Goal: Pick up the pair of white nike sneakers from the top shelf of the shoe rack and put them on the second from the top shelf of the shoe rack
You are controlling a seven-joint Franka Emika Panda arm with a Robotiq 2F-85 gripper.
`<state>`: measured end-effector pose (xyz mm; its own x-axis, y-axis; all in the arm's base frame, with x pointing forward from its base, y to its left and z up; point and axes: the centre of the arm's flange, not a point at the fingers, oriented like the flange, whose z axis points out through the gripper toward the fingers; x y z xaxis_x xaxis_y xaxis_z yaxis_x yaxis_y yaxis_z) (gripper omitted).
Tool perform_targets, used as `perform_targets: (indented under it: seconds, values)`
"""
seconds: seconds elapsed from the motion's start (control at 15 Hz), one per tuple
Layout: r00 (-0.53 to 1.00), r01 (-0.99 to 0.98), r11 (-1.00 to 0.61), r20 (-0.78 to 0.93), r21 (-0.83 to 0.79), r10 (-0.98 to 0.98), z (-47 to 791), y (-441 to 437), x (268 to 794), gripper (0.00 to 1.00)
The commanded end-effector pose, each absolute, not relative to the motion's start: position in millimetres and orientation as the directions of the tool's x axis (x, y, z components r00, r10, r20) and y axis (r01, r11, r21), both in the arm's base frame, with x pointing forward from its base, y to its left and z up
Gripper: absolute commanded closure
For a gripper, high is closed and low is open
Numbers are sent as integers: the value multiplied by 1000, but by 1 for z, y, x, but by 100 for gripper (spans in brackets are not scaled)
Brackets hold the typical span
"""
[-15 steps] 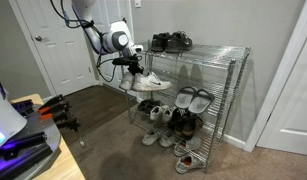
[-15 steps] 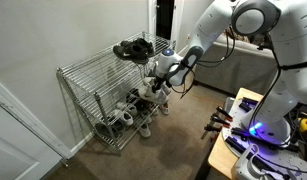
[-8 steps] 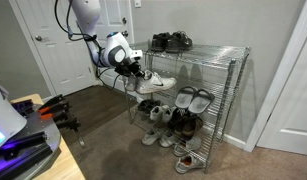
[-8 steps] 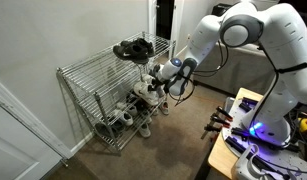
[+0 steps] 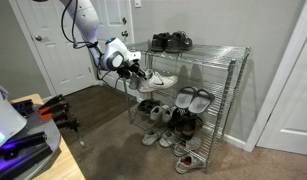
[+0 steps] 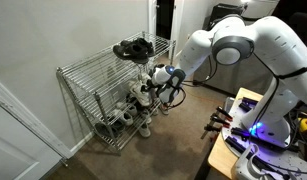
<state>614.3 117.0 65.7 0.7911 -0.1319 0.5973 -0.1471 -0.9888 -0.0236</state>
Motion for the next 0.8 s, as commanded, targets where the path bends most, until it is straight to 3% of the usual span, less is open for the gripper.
perform_targets:
  seconds: [0.0,0.73]
  values:
    - [749,-176,-984,651,18,-122,74,132,639,95]
    - [712,-298,-952,680,65,-176,73,123,696,95]
